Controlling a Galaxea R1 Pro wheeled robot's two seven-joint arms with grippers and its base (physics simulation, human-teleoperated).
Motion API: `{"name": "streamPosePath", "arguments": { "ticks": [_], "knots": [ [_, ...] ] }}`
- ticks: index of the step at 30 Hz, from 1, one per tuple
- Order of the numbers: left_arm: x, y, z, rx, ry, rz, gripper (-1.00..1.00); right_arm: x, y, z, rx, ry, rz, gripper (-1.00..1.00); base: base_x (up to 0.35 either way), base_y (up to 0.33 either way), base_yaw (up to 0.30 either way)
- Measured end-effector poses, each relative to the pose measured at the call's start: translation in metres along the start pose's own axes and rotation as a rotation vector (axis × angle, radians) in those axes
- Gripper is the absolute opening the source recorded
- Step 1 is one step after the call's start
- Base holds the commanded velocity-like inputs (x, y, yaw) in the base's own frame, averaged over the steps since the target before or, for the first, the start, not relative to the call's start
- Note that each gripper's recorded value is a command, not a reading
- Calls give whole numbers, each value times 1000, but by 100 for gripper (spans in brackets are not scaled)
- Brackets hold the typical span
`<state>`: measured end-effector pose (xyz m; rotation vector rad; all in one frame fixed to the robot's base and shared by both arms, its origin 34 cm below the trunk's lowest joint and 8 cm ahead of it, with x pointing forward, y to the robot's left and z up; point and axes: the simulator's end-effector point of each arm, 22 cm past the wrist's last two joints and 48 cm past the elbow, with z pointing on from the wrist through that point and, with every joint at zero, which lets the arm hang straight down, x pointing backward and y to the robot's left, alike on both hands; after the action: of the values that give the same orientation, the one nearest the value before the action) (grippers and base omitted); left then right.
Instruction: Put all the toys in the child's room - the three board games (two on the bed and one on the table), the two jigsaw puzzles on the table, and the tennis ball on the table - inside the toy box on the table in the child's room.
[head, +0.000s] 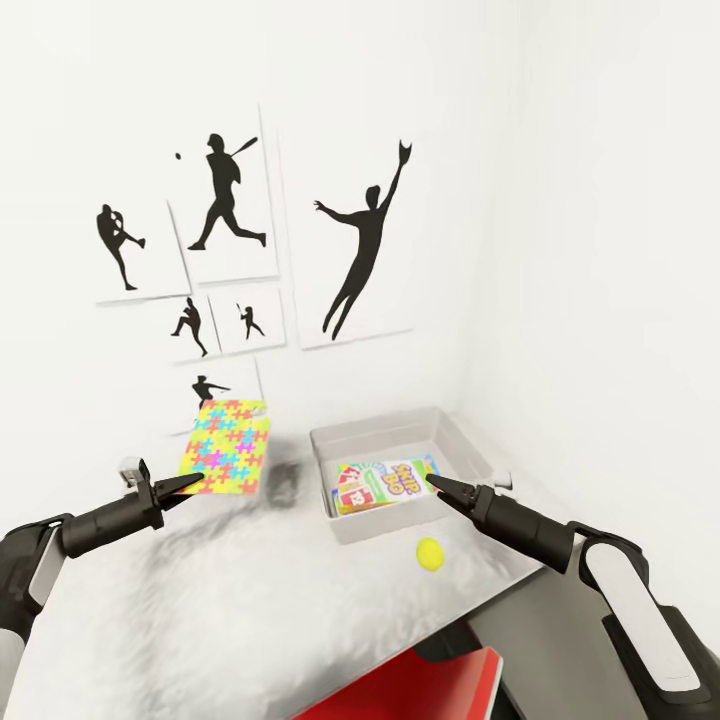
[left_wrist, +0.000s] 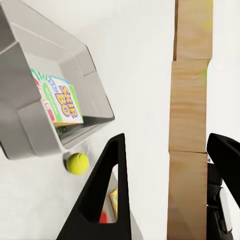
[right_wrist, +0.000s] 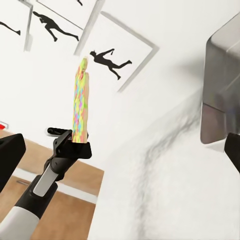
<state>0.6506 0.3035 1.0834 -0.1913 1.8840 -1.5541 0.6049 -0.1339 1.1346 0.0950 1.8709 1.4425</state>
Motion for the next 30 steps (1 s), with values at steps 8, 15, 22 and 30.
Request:
{"name": "streamPosePath", "arguments": {
  "ticks": [8,15,22,30],
  "knots": [
    [0,0,0,-1,-1,0,-100,0,0,0,0,0,0,100,55,0,1],
    [0,0,0,0,-1,-1,-100,0,0,0,0,0,0,100,-10,0,0],
    [0,0,0,-1,-1,0,-100,0,0,0,0,0,0,100,-33,0,0],
    [0,0,0,0,-1,0,-100,0,0,0,0,0,1,100,-2,0,0]
  ]
}}
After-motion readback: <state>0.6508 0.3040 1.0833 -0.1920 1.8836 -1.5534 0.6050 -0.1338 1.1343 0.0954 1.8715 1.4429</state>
